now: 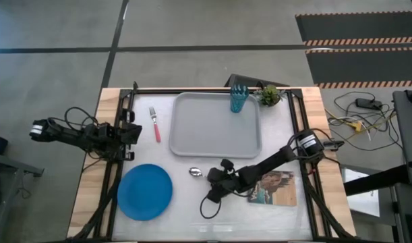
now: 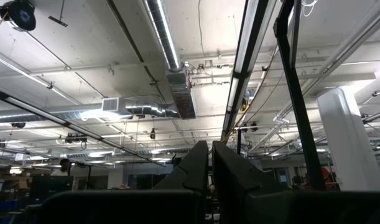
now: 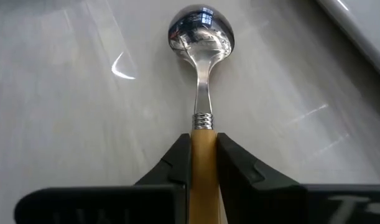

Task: Pick and place plate/cup/fork/spoon on tray
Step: Put the yellow spoon to the left side of the tray

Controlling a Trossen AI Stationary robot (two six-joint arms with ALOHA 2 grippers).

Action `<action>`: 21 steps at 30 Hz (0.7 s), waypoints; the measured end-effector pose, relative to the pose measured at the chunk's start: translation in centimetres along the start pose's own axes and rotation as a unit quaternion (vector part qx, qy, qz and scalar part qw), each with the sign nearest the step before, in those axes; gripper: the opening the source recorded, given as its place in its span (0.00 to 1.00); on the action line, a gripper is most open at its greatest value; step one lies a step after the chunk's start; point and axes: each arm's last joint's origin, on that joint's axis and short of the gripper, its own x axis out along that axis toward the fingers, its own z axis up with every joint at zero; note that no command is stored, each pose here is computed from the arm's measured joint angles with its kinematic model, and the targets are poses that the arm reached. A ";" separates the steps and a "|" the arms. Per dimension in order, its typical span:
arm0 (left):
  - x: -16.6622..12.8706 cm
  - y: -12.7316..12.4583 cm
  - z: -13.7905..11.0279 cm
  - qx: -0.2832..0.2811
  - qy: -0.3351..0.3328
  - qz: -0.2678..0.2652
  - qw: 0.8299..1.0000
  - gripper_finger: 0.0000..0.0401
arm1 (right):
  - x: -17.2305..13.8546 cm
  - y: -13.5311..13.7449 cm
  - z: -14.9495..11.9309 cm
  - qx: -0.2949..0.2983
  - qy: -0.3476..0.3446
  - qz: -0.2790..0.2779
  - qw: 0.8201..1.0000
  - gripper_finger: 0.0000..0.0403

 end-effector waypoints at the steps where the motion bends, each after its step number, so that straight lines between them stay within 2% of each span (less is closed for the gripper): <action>1: 0.0 0.0 0.0 0.000 0.000 0.000 1.000 0.01 | -0.5 -0.1 0.2 -0.003 -0.001 0.006 1.000 0.09; 6: 0.0 0.0 0.0 0.000 0.001 0.000 1.000 0.01 | -4.4 -1.3 1.2 0.000 -0.037 0.037 0.999 0.09; 11: 0.0 0.0 0.0 0.000 0.001 -0.003 1.000 0.01 | -7.8 -3.8 0.8 0.020 -0.137 0.099 0.985 0.09; 16: 0.4 -0.2 -0.4 0.003 0.014 -0.011 1.000 0.01 | -10.4 -5.9 0.3 0.027 -0.265 0.180 0.947 0.09; 21: 1.9 -0.7 -0.9 0.005 0.037 -0.026 0.999 0.01 | -12.3 -7.2 0.1 0.013 -0.366 0.257 0.894 0.09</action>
